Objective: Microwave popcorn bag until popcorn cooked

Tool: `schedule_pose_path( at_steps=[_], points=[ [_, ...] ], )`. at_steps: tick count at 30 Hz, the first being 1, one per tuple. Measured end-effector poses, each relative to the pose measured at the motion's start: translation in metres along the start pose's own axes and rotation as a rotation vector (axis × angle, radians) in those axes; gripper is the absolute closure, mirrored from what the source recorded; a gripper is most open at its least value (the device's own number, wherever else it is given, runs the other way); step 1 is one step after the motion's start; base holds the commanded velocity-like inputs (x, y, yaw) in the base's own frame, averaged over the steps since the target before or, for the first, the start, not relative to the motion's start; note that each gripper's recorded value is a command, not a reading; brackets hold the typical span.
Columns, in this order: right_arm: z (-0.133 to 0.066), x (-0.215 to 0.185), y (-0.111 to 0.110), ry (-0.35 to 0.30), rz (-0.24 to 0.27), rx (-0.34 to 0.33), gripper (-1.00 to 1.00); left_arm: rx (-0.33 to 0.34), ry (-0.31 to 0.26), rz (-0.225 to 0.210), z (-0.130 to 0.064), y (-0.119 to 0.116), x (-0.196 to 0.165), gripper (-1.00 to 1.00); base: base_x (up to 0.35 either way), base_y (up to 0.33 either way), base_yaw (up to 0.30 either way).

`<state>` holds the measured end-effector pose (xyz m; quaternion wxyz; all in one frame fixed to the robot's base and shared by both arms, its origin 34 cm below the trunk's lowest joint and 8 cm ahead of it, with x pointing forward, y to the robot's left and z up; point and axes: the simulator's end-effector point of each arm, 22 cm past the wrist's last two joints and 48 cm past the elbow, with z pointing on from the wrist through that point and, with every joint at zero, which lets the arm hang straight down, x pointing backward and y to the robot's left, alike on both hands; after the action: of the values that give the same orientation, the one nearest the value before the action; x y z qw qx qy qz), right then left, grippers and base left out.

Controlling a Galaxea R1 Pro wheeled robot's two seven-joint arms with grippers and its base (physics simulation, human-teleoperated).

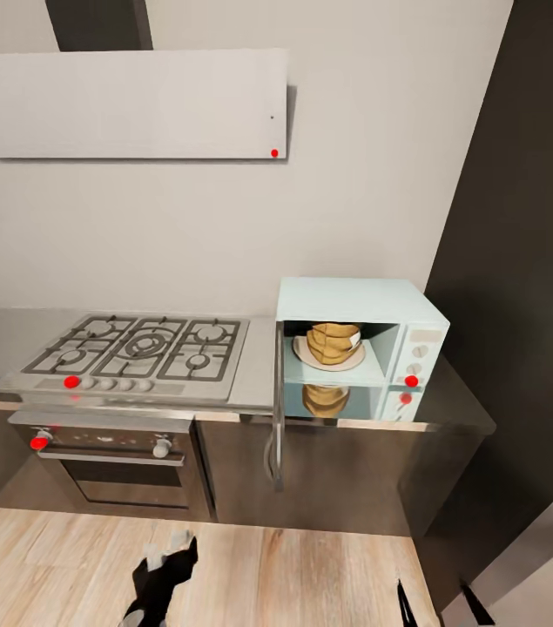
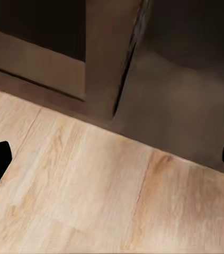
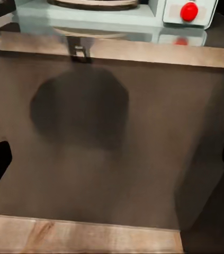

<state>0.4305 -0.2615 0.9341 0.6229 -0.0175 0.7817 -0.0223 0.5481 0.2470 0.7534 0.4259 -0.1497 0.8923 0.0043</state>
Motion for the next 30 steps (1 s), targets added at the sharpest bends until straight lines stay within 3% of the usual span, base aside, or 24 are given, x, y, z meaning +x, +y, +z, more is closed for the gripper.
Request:
schedule_pose_path(
  at_steps=[2, 4, 6, 10, 13, 17, 20, 23, 30],
  points=[
    [-0.002, 0.008, -0.001, 0.015, -0.010, -0.001, -1.00, 0.038, -0.122, -0.007, 0.022, -0.030, -0.086, -1.00, 0.000, 0.000, 0.000],
    [-0.003, 0.011, -0.002, 0.022, -0.015, -0.002, -1.00, 0.063, -0.200, -0.014, 0.035, -0.051, -0.155, -1.00, 0.000, 0.000, 0.000],
    [-0.006, 0.015, 0.007, 0.031, -0.013, -0.023, -1.00, 0.103, -0.215, -0.017, 0.048, -0.083, -0.236, -1.00, 0.000, 0.000, -0.006],
    [-0.018, 0.019, 0.035, 0.046, 0.004, -0.086, -1.00, 0.141, -0.228, -0.018, 0.049, -0.112, -0.302, -1.00, 0.000, 0.000, -0.212],
    [-0.024, 0.015, 0.052, 0.024, -0.036, -0.135, -1.00, 0.163, -0.237, -0.021, 0.047, -0.124, -0.316, -1.00, 0.000, 0.000, -0.291],
    [-0.025, 0.011, 0.055, 0.010, -0.049, -0.146, -1.00, 0.212, -0.217, -0.006, 0.043, -0.149, -0.307, -1.00, 0.000, 0.000, -0.296],
    [-0.025, 0.010, 0.056, 0.006, -0.048, -0.147, -1.00, 0.375, -0.211, 0.049, 0.031, -0.191, -0.300, -1.00, 0.000, 0.000, -0.296],
    [-0.025, 0.009, 0.057, 0.004, -0.047, -0.148, -1.00, 0.412, -0.188, 0.062, 0.030, -0.199, -0.287, -1.00, 0.000, 0.000, -0.296],
    [-0.025, 0.008, 0.058, 0.000, -0.048, -0.153, -1.00, 0.424, -0.179, 0.066, 0.028, -0.203, -0.282, -1.00, 0.000, 0.000, -0.296]
  ],
)
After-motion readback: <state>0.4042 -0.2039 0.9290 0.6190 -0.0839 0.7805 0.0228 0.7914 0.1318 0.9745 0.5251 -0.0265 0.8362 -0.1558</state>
